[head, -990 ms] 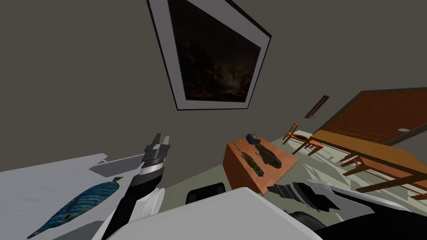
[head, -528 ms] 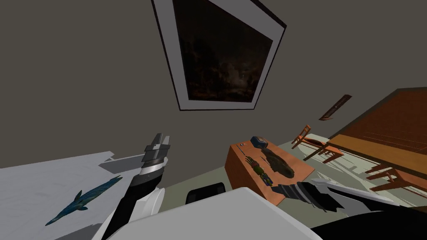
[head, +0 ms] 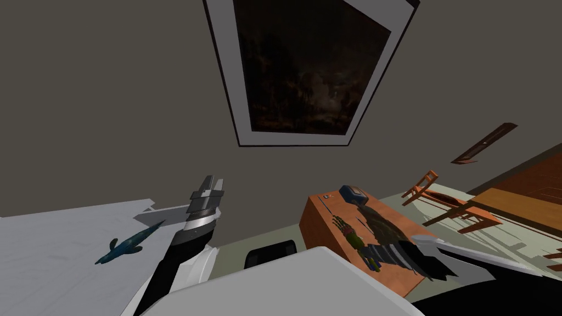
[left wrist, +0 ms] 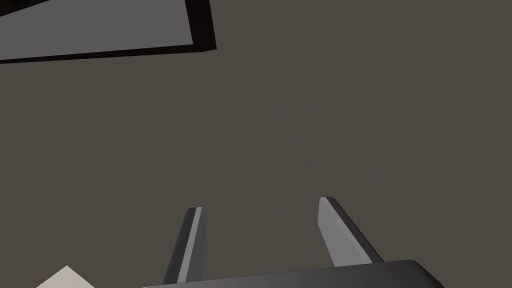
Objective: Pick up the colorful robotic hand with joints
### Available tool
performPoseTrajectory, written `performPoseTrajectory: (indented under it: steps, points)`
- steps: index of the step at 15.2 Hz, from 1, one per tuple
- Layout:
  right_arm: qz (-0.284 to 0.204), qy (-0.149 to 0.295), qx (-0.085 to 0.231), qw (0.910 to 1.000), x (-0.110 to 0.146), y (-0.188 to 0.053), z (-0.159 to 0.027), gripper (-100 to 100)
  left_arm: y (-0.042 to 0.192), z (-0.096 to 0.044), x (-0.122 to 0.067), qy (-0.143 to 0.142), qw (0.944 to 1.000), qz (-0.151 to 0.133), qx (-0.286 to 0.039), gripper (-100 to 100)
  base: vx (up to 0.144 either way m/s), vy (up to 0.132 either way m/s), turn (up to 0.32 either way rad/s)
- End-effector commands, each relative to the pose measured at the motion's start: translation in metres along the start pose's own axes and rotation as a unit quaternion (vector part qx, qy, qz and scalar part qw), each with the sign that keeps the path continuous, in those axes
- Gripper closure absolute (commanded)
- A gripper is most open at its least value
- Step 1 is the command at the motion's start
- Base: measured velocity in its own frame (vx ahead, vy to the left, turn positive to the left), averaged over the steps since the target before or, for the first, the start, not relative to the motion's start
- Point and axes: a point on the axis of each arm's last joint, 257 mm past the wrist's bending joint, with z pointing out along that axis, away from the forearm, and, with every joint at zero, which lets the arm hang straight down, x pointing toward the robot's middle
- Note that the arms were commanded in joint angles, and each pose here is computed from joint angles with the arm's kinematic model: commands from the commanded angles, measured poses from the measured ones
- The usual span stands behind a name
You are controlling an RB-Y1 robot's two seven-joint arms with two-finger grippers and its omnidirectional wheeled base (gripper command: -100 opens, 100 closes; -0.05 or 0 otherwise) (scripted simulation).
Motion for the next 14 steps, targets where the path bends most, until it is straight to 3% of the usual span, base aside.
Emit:
performPoseTrajectory:
  steps: [1, 3, 4, 6, 7, 9, 10, 13, 14]
  points:
    - [-0.001, 0.0, -0.007, 1.0, 0.0, 0.003, 0.002, -100, 0.0, 0.0, 0.0, 0.0, 1.0, 0.0, 0.0, 0, -0.005, -0.002, 0.003]
    - [0.001, -0.001, 0.0, 1.0, 0.0, -0.002, -0.001, -100, 0.0, 0.0, 0.0, 0.0, 1.0, 0.0, 0.0, 0, -0.009, 0.0, 0.002]
    - [0.004, 0.012, -0.005, 0.9999, 0.019, 0.001, 0.005, -100, 0.0, 0.0, 0.0, 0.0, 1.0, 0.0, 0.0, 0, 0.013, -0.007, 0.0]
    - [0.005, 0.001, -0.006, 1.0, 0.011, 0.002, 0.004, -100, 0.0, 0.0, 0.0, 0.0, 1.0, 0.0, 0.0, 0, 0.026, -0.009, -0.005]
    - [0.007, 0.019, -0.01, 0.9998, 0.033, 0.004, 0.01, -100, 0.0, 0.0, 0.0, 0.0, 1.0, 0.0, 0.0, 0, 0.035, -0.015, 0.014]
    - [0.007, 0.002, -0.01, 0.9999, 0.021, 0.005, 0.009, -100, 0.0, 0.0, 0.0, 0.0, 1.0, 0.0, 0.0, 0, 0.037, -0.009, -0.008]
    - [0.008, 0.021, -0.013, 0.9997, 0.043, 0.007, 0.014, -100, 0.0, 0.0, 0.0, 0.0, 1.0, 0.0, 0.0, 0, 0.031, -0.005, 0.003]
    - [0.008, 0.003, -0.013, 0.9999, 0.03, 0.007, 0.012, -100, 0.0, 0.0, 0.0, 0.0, 1.0, 0.0, 0.0, 0, 0.025, -0.009, -0.002]
    - [0.007, 0.019, -0.014, 0.9997, 0.049, 0.008, 0.015, -100, 0.0, 0.0, 0.0, 0.0, 1.0, 0.0, 0.0, 0, 0.022, -0.006, 0.006]
